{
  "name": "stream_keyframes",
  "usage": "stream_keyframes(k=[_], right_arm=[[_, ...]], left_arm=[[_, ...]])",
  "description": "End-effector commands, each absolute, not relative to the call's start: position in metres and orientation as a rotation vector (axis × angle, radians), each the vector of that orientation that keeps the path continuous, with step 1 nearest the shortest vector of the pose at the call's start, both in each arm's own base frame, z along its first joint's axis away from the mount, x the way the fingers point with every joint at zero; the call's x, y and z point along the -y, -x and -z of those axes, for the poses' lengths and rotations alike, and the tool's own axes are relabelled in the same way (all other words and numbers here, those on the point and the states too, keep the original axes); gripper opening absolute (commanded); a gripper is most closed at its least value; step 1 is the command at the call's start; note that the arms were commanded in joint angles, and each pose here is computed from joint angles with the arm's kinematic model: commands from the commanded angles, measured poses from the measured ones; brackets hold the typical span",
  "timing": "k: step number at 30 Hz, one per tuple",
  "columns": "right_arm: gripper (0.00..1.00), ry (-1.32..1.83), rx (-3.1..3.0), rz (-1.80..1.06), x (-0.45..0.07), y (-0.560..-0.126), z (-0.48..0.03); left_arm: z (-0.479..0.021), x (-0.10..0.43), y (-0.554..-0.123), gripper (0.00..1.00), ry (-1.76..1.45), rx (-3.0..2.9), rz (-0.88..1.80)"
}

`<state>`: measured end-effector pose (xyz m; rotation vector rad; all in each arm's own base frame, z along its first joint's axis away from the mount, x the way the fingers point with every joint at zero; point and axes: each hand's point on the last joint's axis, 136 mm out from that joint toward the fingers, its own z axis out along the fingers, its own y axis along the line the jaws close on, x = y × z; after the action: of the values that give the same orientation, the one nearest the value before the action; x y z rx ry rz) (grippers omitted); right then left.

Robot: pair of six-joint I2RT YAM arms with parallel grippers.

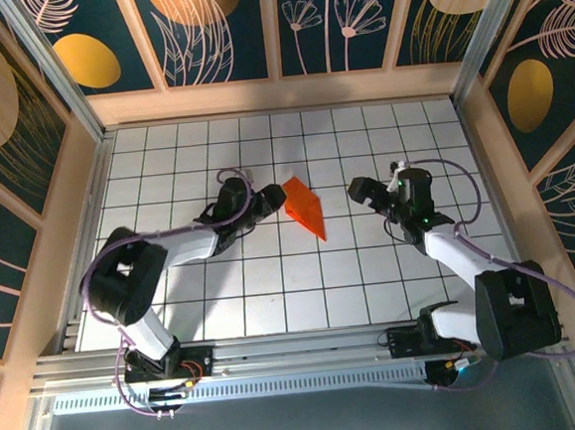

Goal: Fold a paper plane with a square sheet of paper (fold left side to right side)
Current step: Pick up the paper from the center of the table.

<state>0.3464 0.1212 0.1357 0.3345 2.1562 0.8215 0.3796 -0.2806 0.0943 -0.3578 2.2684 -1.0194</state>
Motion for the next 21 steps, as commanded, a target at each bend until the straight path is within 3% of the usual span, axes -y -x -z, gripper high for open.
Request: stream_keyframes(k=[1, 6, 9, 21], right_arm=[[0.93, -0.306, -2.050, -0.913, -0.124, -0.349, -0.166], [0.93, -0.295, -2.053, -0.876, -0.117, -0.348, -0.170], [0.93, -0.295, -2.053, -0.870, -0.114, -0.347, -0.170], [0.89, -0.167, -2.041, -0.973, -0.122, -0.344, -0.177]], left_arm=[[-0.090, 0.305, -0.388, 0.66, 0.346, -2.277, 1.149], [-0.069, 0.318, -0.402, 0.66, 0.371, -2.306, 1.171], [-0.070, 0.326, -0.410, 0.59, 0.369, -2.288, 1.207], [-0.072, 0.327, -0.408, 0.05, 0.309, -2.271, 1.201]])
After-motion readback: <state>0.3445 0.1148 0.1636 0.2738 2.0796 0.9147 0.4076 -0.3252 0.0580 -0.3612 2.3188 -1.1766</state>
